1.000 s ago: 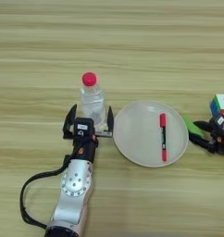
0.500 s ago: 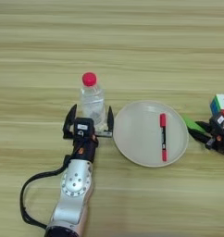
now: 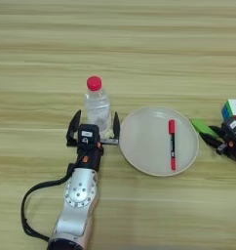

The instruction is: Move the objects on the table

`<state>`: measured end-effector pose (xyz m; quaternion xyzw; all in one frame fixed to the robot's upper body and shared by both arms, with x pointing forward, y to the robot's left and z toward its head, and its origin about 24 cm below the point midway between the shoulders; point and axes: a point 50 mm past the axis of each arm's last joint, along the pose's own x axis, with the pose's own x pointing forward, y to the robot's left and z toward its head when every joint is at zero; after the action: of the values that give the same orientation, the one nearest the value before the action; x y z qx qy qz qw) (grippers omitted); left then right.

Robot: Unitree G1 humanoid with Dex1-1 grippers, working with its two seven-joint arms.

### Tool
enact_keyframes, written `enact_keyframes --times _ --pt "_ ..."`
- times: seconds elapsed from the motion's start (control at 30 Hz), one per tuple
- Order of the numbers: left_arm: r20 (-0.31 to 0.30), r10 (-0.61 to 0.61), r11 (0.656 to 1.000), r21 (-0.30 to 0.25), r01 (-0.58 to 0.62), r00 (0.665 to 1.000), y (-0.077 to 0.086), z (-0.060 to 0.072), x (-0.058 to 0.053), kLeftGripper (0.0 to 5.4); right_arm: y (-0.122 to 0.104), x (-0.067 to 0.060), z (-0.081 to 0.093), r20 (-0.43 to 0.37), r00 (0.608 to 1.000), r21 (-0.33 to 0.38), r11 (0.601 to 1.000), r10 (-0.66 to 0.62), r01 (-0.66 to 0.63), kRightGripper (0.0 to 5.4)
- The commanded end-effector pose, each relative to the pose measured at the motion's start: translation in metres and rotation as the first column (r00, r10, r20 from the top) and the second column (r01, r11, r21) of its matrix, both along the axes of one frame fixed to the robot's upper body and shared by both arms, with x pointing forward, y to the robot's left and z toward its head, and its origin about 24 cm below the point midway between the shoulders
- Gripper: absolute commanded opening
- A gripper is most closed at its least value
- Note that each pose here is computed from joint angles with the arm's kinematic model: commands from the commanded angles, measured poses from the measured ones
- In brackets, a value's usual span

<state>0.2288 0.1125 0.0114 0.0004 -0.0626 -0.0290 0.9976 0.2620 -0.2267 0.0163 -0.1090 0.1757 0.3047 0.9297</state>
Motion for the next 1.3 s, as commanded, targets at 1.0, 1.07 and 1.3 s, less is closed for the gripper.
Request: enact_keyframes --times 1.0,1.07,1.3 --pt "-0.001 -0.005 1.0 -0.028 0.005 1.0 -0.01 0.001 0.0 5.4 0.034 -0.002 0.05 0.147 0.989 0.142 0.989 0.025 -0.046 1.4" --pt "-0.001 -0.005 1.0 -0.029 0.005 1.0 -0.01 0.001 0.001 5.4 0.041 -0.005 0.049 0.14 0.989 0.15 0.986 0.048 -0.069 1.4" --pt "-0.002 -0.006 1.0 -0.029 0.005 1.0 -0.01 0.0 0.001 5.4 0.066 -0.011 0.048 0.13 0.983 0.183 0.972 0.126 -0.149 1.4"
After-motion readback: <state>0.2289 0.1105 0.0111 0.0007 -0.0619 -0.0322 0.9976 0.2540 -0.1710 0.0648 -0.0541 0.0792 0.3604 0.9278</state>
